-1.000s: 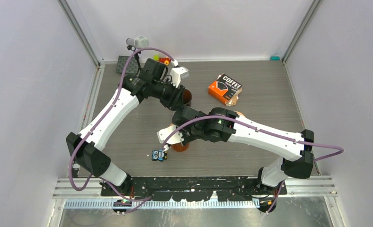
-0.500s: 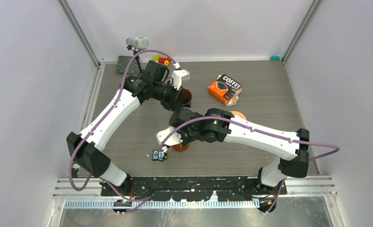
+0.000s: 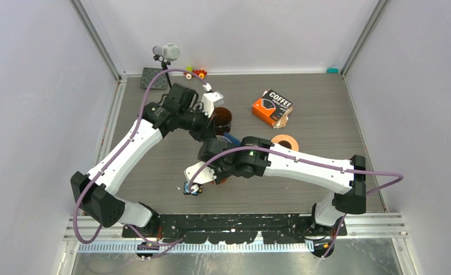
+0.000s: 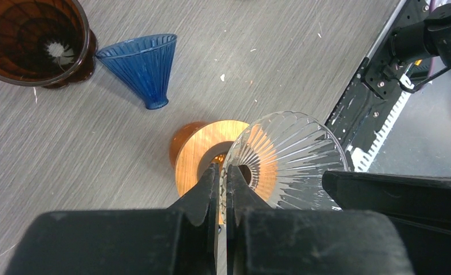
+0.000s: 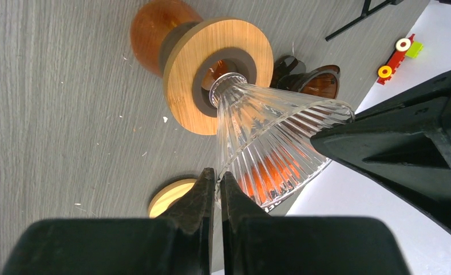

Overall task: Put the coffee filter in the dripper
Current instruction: Place the coffee dripper in the dripper holder.

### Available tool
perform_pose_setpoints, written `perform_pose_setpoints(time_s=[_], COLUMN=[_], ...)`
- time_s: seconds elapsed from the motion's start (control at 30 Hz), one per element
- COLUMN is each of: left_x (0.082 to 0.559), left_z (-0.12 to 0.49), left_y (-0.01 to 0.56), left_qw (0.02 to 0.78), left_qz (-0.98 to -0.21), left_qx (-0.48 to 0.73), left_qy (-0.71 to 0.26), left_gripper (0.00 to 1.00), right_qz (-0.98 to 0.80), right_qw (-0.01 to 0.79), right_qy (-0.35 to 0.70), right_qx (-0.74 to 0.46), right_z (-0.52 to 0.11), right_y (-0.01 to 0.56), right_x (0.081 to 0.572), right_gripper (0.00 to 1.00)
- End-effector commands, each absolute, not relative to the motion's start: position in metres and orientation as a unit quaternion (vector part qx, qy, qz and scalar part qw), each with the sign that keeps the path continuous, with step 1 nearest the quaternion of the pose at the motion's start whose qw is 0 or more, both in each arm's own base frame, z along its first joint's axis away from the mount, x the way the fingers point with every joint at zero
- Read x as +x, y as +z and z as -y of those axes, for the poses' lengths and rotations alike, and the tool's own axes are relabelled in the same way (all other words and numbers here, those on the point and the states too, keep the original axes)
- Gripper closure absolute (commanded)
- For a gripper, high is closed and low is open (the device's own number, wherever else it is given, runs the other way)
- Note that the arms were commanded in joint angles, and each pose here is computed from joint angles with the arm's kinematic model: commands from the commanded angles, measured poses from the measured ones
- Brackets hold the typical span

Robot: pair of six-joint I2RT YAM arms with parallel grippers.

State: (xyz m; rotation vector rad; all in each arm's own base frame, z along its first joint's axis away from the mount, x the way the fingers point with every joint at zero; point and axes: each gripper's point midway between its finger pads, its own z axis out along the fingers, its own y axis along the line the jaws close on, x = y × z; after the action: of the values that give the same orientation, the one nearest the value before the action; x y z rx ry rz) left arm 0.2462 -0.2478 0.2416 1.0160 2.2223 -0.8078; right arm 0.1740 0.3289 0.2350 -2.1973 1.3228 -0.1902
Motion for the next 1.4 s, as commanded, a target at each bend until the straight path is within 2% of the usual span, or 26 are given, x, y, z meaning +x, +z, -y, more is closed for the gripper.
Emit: perform_pose_setpoints(time_s=[0.0,0.3,1.37], left_x=[0.253,0.256,0.245], left_z=[0.247,0.247,0.229], left_y=[0.25,0.245,0.193], left_qw=[0.333,0.365,0.338], left_qz=[-0.804,-0.786,-0.801], left_qx=[0.397,0.409,0.424], left_qy=[-0.292,-0.287,-0.255], left_gripper=[1.0,1.0,1.0], right_qz=[-0.491,-0.489,-0.494], right_qw=[0.314,0.306,0.269], right_qy=[-0.084,-0.093,-0.086], right_qx=[-0.808,-0.811,-0.823], right_z=[-0.339,-0.342,-0.351], right_y=[0.254,0.248,0.203], right_x=[0.182,0.185,0.182], right_gripper=[0.99,1.0,0.99])
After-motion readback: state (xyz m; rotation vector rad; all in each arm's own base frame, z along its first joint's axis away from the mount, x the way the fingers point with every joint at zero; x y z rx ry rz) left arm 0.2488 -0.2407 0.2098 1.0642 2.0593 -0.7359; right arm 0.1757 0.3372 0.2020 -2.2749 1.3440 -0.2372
